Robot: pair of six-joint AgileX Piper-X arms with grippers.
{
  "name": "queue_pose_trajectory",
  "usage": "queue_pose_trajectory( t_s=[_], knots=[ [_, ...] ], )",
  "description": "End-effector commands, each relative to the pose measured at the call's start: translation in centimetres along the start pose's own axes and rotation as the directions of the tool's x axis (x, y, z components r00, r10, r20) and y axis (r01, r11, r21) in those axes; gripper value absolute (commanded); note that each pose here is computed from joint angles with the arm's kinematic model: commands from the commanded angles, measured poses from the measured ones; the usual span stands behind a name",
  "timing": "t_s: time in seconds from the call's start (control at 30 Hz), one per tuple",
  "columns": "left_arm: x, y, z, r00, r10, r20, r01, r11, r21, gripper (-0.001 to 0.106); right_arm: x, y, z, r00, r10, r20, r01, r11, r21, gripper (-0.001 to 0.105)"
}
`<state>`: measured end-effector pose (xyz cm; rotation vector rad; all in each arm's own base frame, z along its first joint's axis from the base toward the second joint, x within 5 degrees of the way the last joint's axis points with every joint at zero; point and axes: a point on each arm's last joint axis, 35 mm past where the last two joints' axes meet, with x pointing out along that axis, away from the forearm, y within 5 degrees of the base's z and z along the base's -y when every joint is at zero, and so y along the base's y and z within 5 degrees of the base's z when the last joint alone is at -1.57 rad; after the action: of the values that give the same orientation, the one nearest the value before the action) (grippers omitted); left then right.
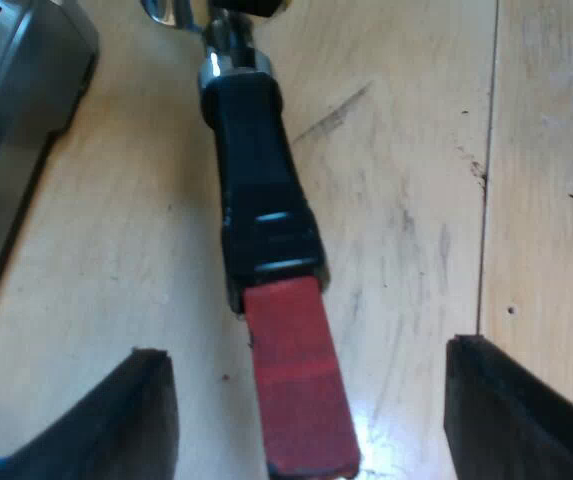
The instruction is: Put the handle in the coffee machine
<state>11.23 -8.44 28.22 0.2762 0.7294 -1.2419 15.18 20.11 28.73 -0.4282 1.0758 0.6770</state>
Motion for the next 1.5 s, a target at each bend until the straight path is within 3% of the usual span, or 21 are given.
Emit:
queue_pose_trajectory(
  t_s=[0.03,0.2,0.9,1.33,1.5],
  knots=[
    [0.0,0.0,0.2,1.0,0.008,0.018,-0.008,1.0,0.026,0.059,-0.6,0.0,0.1,1.0,0.013,0.024,-0.013,1.0,0.006,0.0],
    [0.4,0.4,0.2,0.998,0.021,0.051,-0.024,0.998,0.052,0.059,-0.6,0.0,0.1,1.0,0.013,0.024,-0.013,1.0,0.006,0.0],
    [1.9,0.6,-1.8,1.0,-0.009,0.022,0.009,1.0,0.016,0.059,-0.6,0.0,0.1,1.0,0.013,0.024,-0.013,1.0,0.017,0.0],
    [3.2,1.7,-1.6,1.0,-0.023,0.01,0.023,1.0,0.003,0.059,-0.6,0.0,0.1,1.0,0.013,0.026,-0.014,1.0,0.027,0.0],
    [3.4,1.4,-1.5,0.999,-0.042,0.005,0.042,0.999,0.02,0.059,-0.6,0.0,0.2,0.999,0.014,0.032,-0.015,1.0,0.028,0.0]
  ],
)
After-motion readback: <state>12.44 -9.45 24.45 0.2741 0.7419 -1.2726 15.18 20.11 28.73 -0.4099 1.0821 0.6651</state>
